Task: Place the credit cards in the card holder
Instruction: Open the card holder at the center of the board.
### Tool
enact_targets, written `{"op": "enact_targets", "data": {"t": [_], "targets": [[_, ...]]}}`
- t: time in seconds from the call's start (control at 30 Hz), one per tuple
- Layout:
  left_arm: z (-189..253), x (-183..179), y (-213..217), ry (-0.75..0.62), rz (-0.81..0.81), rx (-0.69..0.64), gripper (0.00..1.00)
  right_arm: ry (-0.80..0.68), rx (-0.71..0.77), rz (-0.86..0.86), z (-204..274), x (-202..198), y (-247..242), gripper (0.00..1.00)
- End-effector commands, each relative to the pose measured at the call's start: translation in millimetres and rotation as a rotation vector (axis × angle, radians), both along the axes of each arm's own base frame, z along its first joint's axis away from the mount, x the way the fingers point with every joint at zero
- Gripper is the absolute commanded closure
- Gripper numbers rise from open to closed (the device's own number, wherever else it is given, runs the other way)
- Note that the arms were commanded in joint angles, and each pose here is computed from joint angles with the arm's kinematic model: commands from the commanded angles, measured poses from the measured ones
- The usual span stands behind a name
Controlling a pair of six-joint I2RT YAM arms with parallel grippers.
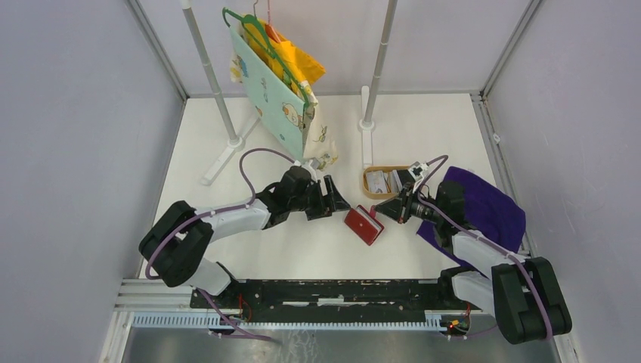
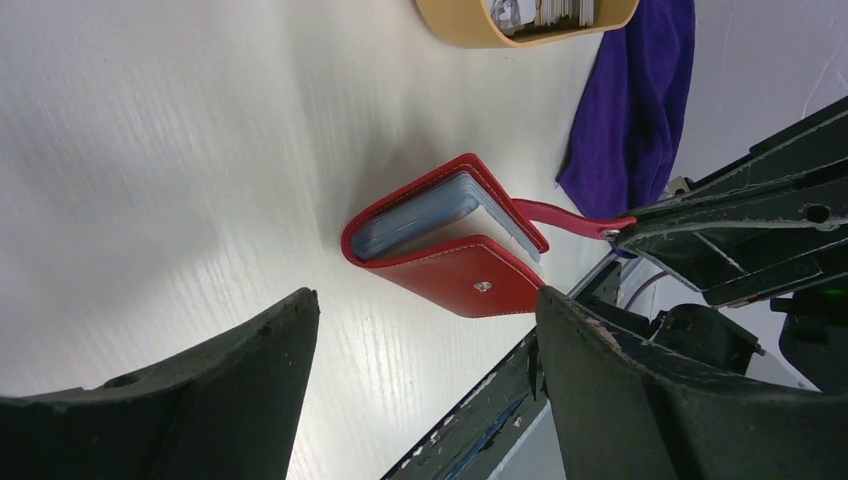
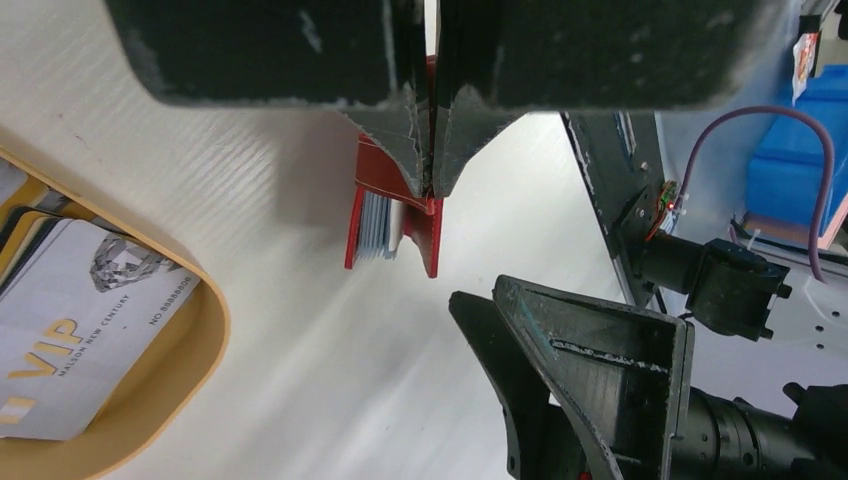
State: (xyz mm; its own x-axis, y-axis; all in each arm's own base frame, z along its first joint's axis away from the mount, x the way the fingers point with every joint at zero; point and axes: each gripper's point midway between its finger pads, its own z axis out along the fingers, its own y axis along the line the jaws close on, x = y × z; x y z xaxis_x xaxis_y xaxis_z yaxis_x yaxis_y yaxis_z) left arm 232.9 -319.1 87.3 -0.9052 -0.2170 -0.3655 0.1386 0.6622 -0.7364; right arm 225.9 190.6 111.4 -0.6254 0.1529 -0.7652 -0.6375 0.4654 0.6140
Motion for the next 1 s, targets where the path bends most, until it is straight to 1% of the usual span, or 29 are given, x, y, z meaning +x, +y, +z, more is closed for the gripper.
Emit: {"op": "enact_targets", "data": {"t": [0.0,0.17,0.27,0.43,0.5,0.57,0.7,0.77,0.83,0.9,0.97], "targets": [[5.6,0.0,-9.2,0.049,0.028,-0.050,0.15,-0.066,0.016,-0.064,15.4,11.7,-4.3,1.00],[5.4,-1.2,-16.3,0.053,0.002,-0.038,0.15,-0.097,0.078,-0.054,29.4,5.2,-1.3,1.00],[5.7,-1.9,-20.4,0.056,-0.007,-0.034,0.15,-0.101,0.069,-0.060,26.8,4.5,-2.6,1.00],[-9.0,-5.3,-21.0,0.112,-0.011,0.038,0.15,-0.096,0.052,-0.069,22.1,5.4,-4.1,1.00],[-12.1,-5.6,-23.1,0.119,-0.018,0.064,0.17,-0.101,0.049,-0.070,22.5,6.1,-4.6,1.00],[-12.4,-5.1,-27.1,0.116,-0.030,0.071,0.24,-0.102,0.043,-0.072,21.6,6.5,-5.2,1.00],[-20.6,-7.9,-21.7,0.132,-0.044,0.131,0.40,-0.114,0.020,-0.082,20.1,9.6,-8.7,1.00],[-23.2,-7.7,-17.6,0.127,-0.050,0.164,0.51,-0.119,-0.013,-0.098,16.7,13.9,-12.9,1.00],[-24.4,-6.6,-14.0,0.112,-0.067,0.198,0.70,-0.124,-0.043,-0.115,12.4,17.3,-17.8,1.00],[-27.4,-6.3,-11.5,0.094,-0.099,0.236,0.86,-0.123,-0.082,-0.134,5.8,20.1,-23.0,1.00],[-32.2,-4.9,-7.5,0.069,-0.135,0.282,0.97,-0.137,-0.136,-0.138,-1.0,22.0,-27.9,1.00]]}}
